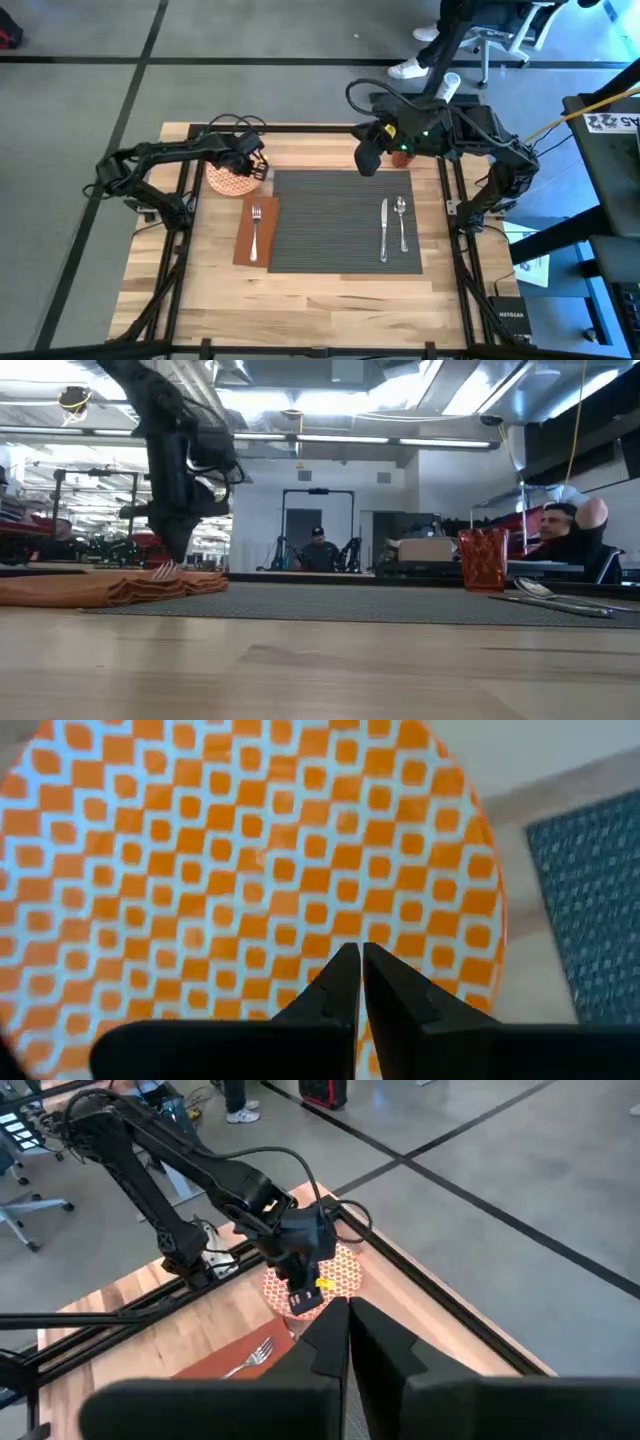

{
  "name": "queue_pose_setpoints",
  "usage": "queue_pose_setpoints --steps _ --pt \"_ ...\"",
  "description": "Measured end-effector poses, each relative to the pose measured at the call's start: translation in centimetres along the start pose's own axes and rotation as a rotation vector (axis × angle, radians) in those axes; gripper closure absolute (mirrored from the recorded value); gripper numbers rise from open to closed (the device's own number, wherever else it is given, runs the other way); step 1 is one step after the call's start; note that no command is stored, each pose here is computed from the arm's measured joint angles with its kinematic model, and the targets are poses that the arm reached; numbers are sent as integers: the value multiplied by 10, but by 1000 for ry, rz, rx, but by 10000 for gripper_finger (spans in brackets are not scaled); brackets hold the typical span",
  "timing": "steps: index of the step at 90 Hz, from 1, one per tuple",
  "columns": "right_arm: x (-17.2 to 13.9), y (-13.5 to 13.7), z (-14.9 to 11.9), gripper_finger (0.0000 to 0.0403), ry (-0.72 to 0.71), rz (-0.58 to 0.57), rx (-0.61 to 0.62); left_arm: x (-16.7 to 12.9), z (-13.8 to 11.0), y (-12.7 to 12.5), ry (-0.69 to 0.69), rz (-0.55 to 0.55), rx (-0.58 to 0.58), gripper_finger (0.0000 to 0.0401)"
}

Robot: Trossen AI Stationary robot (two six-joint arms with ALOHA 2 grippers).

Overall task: Set table place
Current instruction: Put the orange plate on the gray tablemat to the left of the silver fork

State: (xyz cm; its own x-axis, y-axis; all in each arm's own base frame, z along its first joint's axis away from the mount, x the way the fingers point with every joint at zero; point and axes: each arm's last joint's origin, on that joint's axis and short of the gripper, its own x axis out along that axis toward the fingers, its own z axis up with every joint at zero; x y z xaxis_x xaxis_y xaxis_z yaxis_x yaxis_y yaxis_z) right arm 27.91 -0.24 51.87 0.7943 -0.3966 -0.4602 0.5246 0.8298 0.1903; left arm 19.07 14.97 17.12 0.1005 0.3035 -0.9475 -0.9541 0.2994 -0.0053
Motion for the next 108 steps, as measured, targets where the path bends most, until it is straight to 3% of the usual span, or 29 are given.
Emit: queue_pose_setpoints --steps 31,58,76,91,108 --pt "0 -1 -1 403 -1 -23 2 41 2 -1 77 10 27 401" --pt "0 -2 -2 403 14 -37 1 50 20 -11 -43 -108 -7 401" --pt "0 -2 -2 403 13 -37 2 60 35 -18 -49 -181 -13 401" --pt "0 -2 -2 403 11 -37 22 68 37 -38 -56 -276 -17 401" --pt "0 -3 -2 403 11 -38 22 56 42 -59 -87 -366 0 401"
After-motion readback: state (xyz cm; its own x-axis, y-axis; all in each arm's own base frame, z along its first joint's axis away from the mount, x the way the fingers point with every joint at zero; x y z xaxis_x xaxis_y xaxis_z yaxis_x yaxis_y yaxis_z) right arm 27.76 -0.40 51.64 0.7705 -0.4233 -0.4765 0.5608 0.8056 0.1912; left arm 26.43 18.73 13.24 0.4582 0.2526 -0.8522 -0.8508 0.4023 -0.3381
